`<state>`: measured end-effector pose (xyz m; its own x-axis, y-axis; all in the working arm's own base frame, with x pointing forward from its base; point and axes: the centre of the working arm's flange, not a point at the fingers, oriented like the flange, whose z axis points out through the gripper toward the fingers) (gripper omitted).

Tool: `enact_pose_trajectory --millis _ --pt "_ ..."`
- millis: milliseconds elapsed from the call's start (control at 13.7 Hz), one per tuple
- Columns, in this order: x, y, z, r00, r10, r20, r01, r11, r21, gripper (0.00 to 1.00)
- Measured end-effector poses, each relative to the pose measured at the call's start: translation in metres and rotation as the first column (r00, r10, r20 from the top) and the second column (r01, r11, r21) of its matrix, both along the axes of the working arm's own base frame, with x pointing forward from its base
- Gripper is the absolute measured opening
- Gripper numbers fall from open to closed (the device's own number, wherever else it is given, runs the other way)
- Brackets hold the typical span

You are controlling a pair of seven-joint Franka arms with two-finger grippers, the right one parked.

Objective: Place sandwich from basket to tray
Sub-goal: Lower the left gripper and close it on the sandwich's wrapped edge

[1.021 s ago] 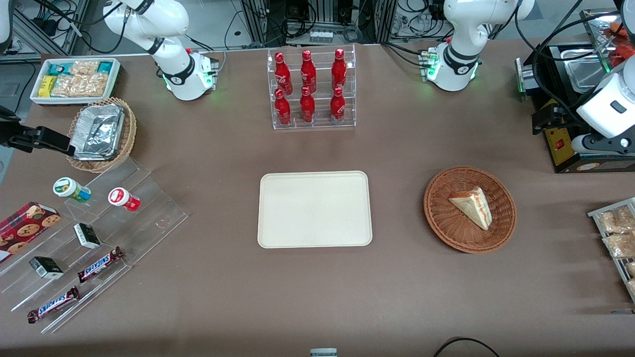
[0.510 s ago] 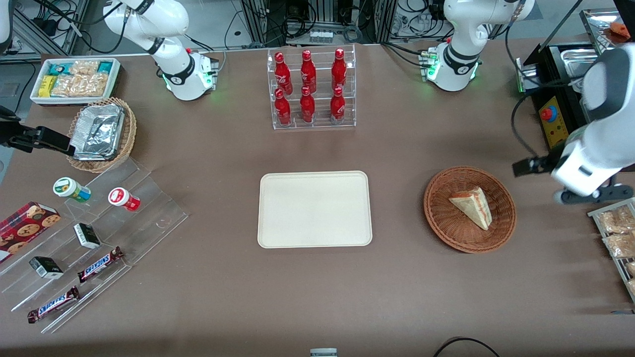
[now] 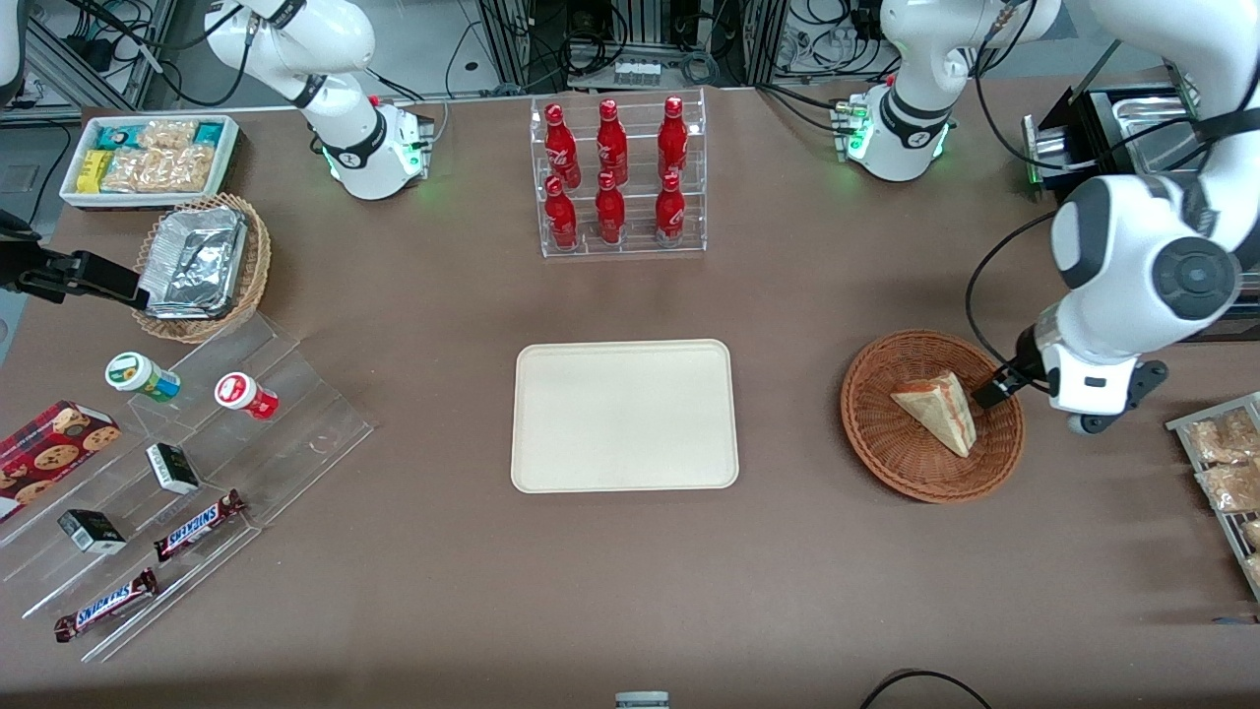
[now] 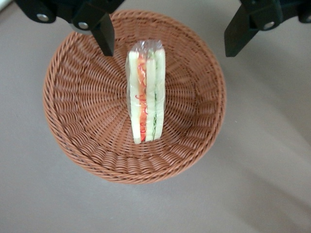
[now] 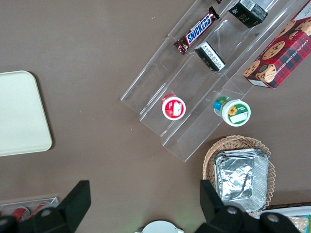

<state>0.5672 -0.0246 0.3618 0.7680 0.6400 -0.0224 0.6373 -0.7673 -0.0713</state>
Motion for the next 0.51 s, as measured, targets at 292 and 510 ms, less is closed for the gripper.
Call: enact_pose_trajectory --millis 292,510 --pt "-0.019 -0.001 -0.047 0.991 0.104 0.08 -0.101 0.994 -0.035 1.0" --pt "-0.021 -0.003 -0.049 0.99 0.111 0.082 -0.108 0.993 -0.038 1.0"
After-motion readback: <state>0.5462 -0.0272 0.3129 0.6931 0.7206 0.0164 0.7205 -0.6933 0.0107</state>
